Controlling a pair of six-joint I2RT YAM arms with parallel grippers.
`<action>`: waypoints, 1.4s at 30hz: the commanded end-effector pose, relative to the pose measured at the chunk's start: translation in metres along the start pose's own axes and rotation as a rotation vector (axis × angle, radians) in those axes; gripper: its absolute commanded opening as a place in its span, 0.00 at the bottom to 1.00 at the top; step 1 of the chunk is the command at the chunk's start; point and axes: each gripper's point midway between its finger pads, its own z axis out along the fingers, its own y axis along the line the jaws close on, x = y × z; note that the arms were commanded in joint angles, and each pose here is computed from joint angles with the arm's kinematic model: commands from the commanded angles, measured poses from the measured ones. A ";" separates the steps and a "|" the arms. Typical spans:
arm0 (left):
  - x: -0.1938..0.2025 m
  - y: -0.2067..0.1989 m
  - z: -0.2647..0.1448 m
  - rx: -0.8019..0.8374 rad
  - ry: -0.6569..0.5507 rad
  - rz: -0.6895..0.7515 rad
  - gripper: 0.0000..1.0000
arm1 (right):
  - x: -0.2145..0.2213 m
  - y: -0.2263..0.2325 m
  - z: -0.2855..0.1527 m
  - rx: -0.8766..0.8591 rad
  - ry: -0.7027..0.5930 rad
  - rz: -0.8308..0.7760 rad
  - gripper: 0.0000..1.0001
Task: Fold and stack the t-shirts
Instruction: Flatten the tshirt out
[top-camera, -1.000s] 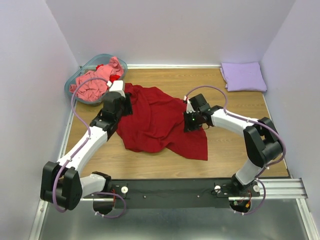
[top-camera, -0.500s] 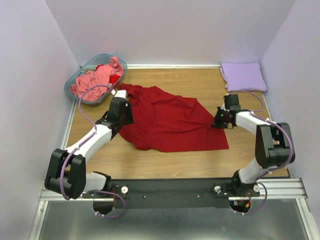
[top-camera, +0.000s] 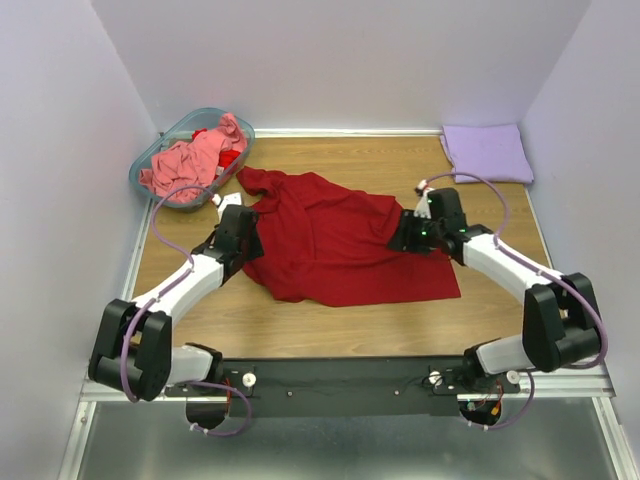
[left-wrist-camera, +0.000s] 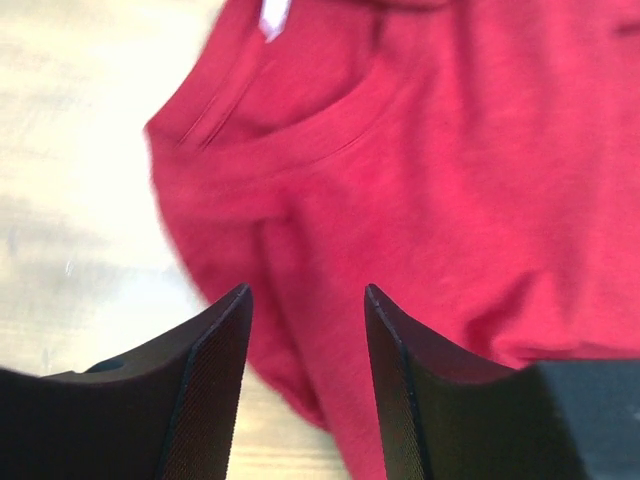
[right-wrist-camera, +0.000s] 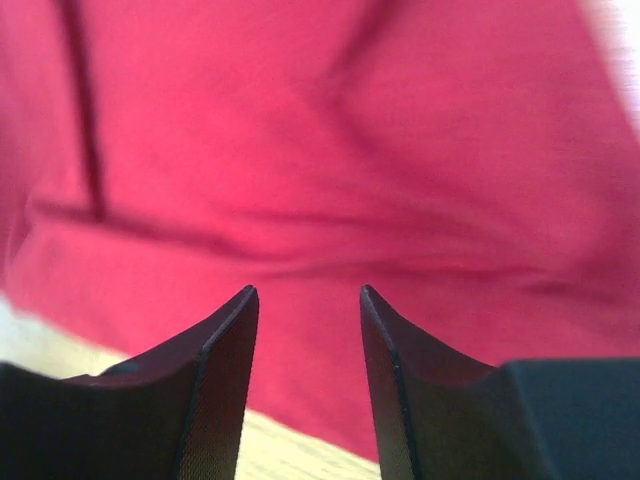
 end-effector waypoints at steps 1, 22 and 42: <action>0.004 0.026 -0.009 -0.118 -0.023 -0.097 0.55 | 0.008 0.040 0.010 -0.107 0.049 -0.111 0.54; 0.064 0.041 0.016 -0.199 0.222 -0.096 0.45 | 0.008 0.096 0.040 -0.266 0.116 -0.253 0.61; 0.049 0.046 -0.011 -0.224 0.163 -0.160 0.38 | 0.019 0.117 0.071 -0.308 0.167 -0.308 0.61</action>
